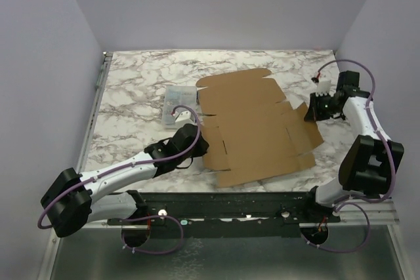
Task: Fold the paper box
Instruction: Pick up the paper box from the center of the board.
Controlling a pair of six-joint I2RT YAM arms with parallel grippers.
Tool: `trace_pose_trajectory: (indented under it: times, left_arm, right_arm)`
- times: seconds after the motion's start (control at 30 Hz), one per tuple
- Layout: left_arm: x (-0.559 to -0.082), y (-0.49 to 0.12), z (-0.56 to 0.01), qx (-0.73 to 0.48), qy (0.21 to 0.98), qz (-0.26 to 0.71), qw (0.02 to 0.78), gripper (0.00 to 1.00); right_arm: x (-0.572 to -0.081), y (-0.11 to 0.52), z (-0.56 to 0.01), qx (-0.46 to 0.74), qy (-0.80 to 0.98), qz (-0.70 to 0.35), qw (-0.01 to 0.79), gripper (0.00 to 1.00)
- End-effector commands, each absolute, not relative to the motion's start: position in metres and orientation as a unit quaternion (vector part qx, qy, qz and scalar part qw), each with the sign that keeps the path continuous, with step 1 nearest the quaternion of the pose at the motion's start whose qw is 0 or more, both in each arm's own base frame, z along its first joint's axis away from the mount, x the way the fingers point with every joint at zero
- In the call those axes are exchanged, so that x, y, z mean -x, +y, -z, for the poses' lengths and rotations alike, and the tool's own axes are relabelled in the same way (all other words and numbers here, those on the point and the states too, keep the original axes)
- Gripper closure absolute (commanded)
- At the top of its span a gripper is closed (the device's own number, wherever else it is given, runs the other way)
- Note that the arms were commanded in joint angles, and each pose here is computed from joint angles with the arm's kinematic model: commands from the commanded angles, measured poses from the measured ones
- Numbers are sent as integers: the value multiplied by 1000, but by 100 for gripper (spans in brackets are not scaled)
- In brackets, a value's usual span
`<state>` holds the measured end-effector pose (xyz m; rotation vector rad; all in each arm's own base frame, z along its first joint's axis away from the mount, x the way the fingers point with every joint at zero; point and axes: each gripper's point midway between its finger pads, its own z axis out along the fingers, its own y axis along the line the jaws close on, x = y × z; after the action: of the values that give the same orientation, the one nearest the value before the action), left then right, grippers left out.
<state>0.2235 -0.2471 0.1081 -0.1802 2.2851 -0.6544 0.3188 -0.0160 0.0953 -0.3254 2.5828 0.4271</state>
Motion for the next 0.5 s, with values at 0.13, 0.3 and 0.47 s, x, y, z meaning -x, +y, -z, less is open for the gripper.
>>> trace_pose_trajectory:
  times: [0.13, 0.3, 0.47]
  left_arm:
    - [-195, -285, -134, -55, 868, 361, 336, 56]
    - [-193, -283, -167, -124, 860, 355, 345, 39]
    - [-227, -277, -218, -185, 823, 314, 436, 19]
  right_arm:
    - [-354, -30, -177, 217, 908, -89, 346, 99]
    - [-353, -50, -171, 296, 892, -20, 342, 99]
    - [-345, -34, -179, 421, 821, -4, 385, 99]
